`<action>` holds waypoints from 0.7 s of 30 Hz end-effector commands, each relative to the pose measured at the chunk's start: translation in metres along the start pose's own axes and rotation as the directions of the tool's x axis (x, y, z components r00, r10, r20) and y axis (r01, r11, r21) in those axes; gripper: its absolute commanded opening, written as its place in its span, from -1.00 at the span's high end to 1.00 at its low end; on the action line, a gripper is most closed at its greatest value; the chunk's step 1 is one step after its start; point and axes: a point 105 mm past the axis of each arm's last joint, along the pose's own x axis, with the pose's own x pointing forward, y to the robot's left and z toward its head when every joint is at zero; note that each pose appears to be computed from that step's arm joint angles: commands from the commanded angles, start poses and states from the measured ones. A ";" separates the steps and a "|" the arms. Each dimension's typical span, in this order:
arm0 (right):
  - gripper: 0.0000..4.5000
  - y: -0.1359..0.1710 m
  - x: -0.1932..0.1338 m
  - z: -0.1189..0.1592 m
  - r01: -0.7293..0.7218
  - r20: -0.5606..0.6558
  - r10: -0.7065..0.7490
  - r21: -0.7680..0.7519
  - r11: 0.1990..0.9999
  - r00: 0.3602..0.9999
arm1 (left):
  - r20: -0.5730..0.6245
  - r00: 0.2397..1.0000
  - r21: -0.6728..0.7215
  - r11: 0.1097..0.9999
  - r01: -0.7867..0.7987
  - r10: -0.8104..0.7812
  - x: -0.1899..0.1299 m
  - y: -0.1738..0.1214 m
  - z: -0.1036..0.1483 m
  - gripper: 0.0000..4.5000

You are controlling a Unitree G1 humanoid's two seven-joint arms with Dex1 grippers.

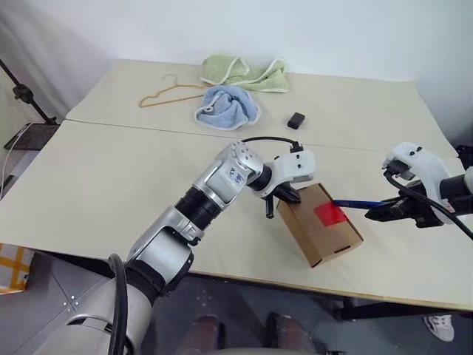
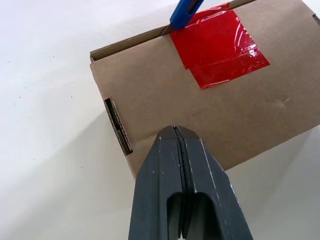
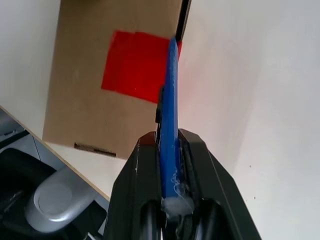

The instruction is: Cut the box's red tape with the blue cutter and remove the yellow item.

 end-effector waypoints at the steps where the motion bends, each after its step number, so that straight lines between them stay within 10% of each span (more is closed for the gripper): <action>1: 0.92 0.013 0.003 0.015 -0.076 0.053 0.077 -0.028 0.997 0.996 | -0.195 0.980 -0.112 0.994 0.011 -0.033 0.021 -0.012 -0.058 1.00; 21: 0.92 0.024 -0.010 -0.024 -0.105 -0.114 0.105 0.009 0.994 0.988 | -0.195 0.981 -0.127 0.992 -0.019 -0.006 0.023 -0.008 -0.058 1.00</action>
